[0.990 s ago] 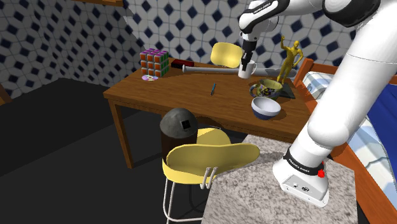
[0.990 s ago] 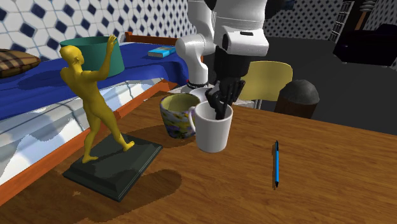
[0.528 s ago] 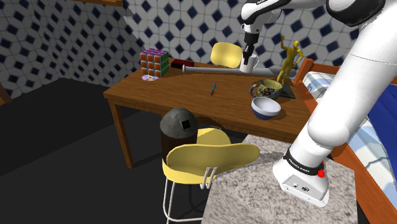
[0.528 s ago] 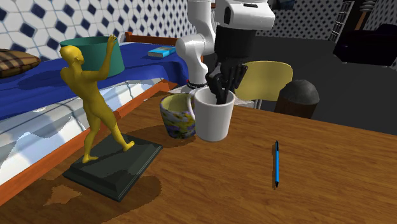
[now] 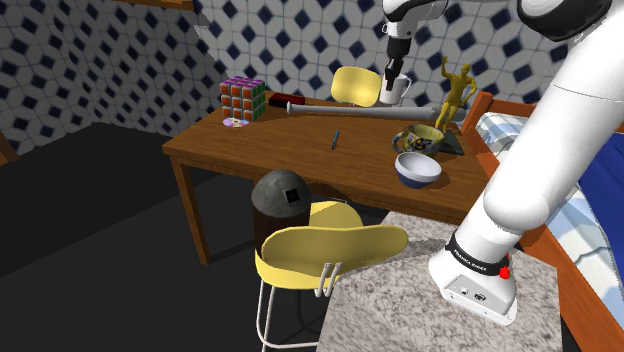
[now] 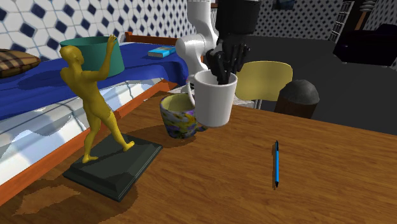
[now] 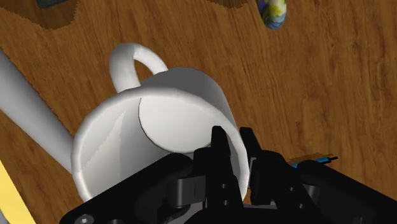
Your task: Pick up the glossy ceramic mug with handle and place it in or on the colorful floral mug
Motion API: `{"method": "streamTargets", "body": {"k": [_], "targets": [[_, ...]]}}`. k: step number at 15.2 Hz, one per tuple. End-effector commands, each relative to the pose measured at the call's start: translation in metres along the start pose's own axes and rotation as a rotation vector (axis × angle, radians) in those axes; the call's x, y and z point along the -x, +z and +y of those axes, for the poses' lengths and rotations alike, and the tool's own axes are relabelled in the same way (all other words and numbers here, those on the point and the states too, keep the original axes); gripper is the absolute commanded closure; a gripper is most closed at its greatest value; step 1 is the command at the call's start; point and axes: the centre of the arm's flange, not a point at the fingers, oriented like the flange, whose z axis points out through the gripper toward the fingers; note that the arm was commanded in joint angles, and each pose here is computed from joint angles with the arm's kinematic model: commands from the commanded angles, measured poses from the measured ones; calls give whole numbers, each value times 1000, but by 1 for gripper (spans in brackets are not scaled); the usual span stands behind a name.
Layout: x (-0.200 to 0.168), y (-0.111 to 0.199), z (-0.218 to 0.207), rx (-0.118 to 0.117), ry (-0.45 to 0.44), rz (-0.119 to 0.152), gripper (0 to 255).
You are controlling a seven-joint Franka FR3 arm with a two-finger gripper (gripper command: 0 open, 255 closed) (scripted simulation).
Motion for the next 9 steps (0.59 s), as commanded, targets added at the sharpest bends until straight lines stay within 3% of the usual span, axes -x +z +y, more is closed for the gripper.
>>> {"method": "streamTargets", "body": {"k": [1, 4, 9], "targets": [[1, -11, 0, 0, 0, 0, 255], [2, -23, 1, 0, 0, 0, 255], [64, -29, -19, 0, 0, 0, 255]]}}
